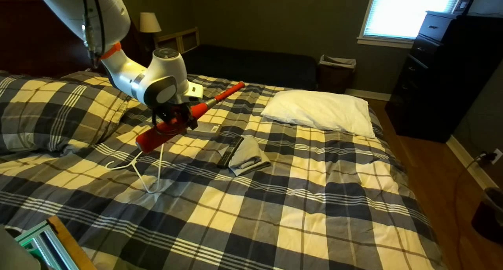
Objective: Shift the orange object to the left
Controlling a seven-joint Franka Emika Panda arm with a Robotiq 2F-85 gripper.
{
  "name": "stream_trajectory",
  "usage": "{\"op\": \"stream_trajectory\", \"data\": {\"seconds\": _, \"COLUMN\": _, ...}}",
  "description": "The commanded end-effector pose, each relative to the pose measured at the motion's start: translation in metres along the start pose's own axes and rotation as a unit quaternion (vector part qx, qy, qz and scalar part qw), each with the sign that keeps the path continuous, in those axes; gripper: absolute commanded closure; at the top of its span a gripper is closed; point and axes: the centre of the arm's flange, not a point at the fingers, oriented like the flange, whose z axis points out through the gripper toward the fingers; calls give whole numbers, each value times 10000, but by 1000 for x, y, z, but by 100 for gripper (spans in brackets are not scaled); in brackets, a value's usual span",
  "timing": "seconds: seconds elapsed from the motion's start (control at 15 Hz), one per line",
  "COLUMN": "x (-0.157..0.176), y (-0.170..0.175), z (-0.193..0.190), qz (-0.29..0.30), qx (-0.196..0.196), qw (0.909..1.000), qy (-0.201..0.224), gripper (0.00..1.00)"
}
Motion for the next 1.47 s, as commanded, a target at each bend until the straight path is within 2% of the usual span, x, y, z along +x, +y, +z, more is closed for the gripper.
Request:
{"op": "stream_trajectory", "data": {"seconds": 0.0, "x": 10, "y": -6, "z": 12, "qz": 79, "qx": 149, "qw": 9999, "qy": -26, "gripper": 81}}
{"op": "stream_trajectory", "data": {"seconds": 0.07, "x": 16, "y": -7, "z": 22, "qz": 106, "qx": 221, "qw": 9997, "qy": -46, "gripper": 56}}
{"op": "stream_trajectory", "data": {"seconds": 0.27, "x": 15, "y": -4, "z": 25, "qz": 110, "qx": 189, "qw": 9997, "qy": -70, "gripper": 56}}
{"op": "stream_trajectory", "data": {"seconds": 0.33, "x": 14, "y": -4, "z": 27, "qz": 130, "qx": 51, "qw": 9999, "qy": 78, "gripper": 81}}
{"op": "stream_trajectory", "data": {"seconds": 0.4, "x": 16, "y": 2, "z": 39, "qz": 144, "qx": -174, "qw": 9995, "qy": 214, "gripper": 81}}
{"op": "stream_trajectory", "data": {"seconds": 0.53, "x": 23, "y": 12, "z": 66, "qz": 13, "qx": -344, "qw": 9994, "qy": 93, "gripper": 81}}
{"op": "stream_trajectory", "data": {"seconds": 0.67, "x": 26, "y": 8, "z": 94, "qz": -222, "qx": -520, "qw": 9983, "qy": -124, "gripper": 81}}
{"op": "stream_trajectory", "data": {"seconds": 0.93, "x": 51, "y": -32, "z": 147, "qz": -440, "qx": -726, "qw": 9952, "qy": -484, "gripper": 81}}
{"op": "stream_trajectory", "data": {"seconds": 1.07, "x": 69, "y": -49, "z": 147, "qz": -316, "qx": -728, "qw": 9957, "qy": -473, "gripper": 81}}
{"op": "stream_trajectory", "data": {"seconds": 1.13, "x": 31, "y": -28, "z": 133, "qz": -421, "qx": -652, "qw": 9957, "qy": -513, "gripper": 56}}
{"op": "stream_trajectory", "data": {"seconds": 1.27, "x": 47, "y": -44, "z": 135, "qz": -385, "qx": -626, "qw": 9962, "qy": -472, "gripper": 56}}
{"op": "stream_trajectory", "data": {"seconds": 1.33, "x": 52, "y": -45, "z": 135, "qz": -374, "qx": -622, "qw": 9963, "qy": -453, "gripper": 81}}
{"op": "stream_trajectory", "data": {"seconds": 1.4, "x": 40, "y": -45, "z": 137, "qz": -313, "qx": -627, "qw": 9967, "qy": -402, "gripper": 81}}
